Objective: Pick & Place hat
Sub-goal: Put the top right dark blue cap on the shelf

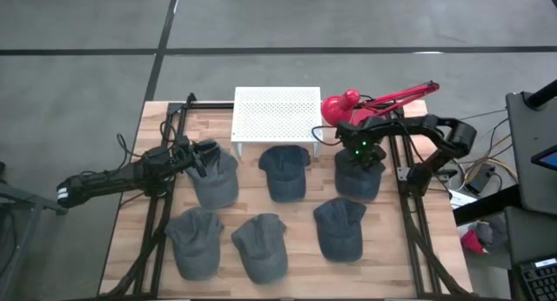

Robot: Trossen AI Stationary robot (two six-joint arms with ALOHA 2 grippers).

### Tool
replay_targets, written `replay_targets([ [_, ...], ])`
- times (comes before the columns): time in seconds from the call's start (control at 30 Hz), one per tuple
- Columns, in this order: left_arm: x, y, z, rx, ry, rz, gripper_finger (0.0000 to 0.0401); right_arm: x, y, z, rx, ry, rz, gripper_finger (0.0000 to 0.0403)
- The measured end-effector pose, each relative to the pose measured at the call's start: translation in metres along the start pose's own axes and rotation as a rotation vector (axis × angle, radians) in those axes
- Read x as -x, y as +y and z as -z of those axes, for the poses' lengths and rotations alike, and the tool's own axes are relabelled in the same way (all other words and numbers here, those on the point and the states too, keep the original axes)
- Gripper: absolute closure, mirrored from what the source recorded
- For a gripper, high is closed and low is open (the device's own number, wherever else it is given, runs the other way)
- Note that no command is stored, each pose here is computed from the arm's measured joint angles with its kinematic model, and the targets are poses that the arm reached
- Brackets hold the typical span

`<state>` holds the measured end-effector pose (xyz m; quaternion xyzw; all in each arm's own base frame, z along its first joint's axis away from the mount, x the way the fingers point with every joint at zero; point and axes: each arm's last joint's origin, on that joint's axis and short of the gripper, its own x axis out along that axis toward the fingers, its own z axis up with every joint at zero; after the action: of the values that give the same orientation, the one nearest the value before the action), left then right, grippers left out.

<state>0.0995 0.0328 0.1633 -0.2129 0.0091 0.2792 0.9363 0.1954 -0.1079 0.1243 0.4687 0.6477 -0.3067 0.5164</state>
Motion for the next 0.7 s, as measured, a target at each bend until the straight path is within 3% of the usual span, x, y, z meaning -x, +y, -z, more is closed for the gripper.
replay_targets([
  [0.7, 0.0, 0.0, 0.0, 0.0, 0.0, -0.001, 0.0259, 0.016, 0.001, 0.007, 0.146, -0.145, -0.012, 0.0076],
])
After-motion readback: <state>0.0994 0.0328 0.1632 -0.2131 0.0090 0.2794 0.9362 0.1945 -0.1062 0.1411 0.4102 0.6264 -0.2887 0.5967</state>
